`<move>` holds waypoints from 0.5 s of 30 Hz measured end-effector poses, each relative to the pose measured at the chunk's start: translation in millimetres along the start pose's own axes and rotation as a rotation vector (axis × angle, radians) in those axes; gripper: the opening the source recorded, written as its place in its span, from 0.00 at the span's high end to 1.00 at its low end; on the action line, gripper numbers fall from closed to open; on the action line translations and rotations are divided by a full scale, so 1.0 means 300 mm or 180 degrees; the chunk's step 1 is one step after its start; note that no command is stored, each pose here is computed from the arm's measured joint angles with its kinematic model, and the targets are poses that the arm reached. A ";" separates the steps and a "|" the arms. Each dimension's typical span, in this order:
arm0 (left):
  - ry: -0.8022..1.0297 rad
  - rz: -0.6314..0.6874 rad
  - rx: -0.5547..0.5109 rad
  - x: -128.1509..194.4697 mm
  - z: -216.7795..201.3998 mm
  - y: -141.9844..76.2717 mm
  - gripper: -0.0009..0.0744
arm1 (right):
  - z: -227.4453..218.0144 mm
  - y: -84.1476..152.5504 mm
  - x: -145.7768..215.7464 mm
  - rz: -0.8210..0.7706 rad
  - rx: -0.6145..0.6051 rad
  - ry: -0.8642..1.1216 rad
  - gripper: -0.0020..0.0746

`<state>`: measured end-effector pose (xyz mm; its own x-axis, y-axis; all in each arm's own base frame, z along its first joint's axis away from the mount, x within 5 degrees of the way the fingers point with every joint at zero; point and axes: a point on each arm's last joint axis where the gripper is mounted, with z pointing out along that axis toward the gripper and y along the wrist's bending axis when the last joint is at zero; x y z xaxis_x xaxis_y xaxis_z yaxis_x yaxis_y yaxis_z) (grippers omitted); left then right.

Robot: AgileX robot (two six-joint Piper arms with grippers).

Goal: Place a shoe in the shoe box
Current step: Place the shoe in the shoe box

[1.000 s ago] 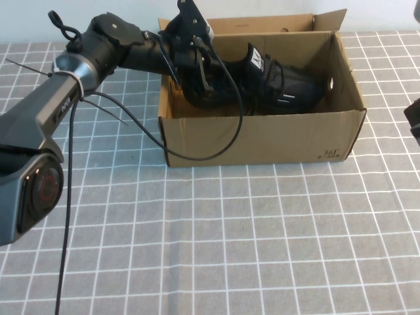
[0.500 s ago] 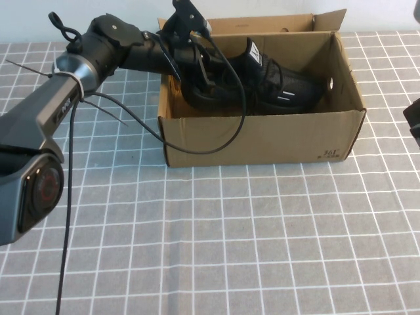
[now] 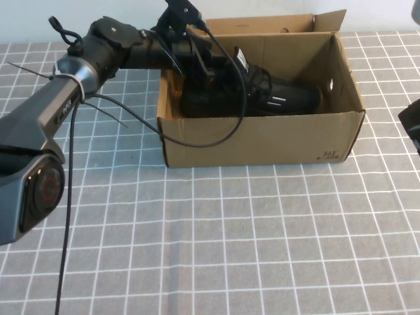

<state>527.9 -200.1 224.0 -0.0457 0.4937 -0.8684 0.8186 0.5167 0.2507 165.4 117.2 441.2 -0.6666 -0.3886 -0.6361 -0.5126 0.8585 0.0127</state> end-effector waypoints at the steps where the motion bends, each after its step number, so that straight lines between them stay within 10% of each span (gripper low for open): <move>1: 0.0000 -0.0012 0.0000 0.000 0.000 0.000 0.54 | 0.000 0.000 0.000 0.0000 0.0000 0.0000 0.99; 10: -0.0096 -0.0578 -0.0073 -0.095 -0.071 0.013 0.56 | 0.000 -0.001 0.000 -0.0004 0.0014 -0.0002 0.99; 15: 0.0192 -0.0792 -0.0154 -0.204 -0.199 0.014 0.79 | 0.000 -0.012 -0.001 -0.0039 0.0126 -0.0013 0.99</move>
<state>499.8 -186.2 303.7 -0.2775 0.3874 -0.8791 0.7498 0.6595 0.0539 167.5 114.2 441.5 -0.6581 -0.3979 -0.6392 -0.4989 0.8663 -0.0256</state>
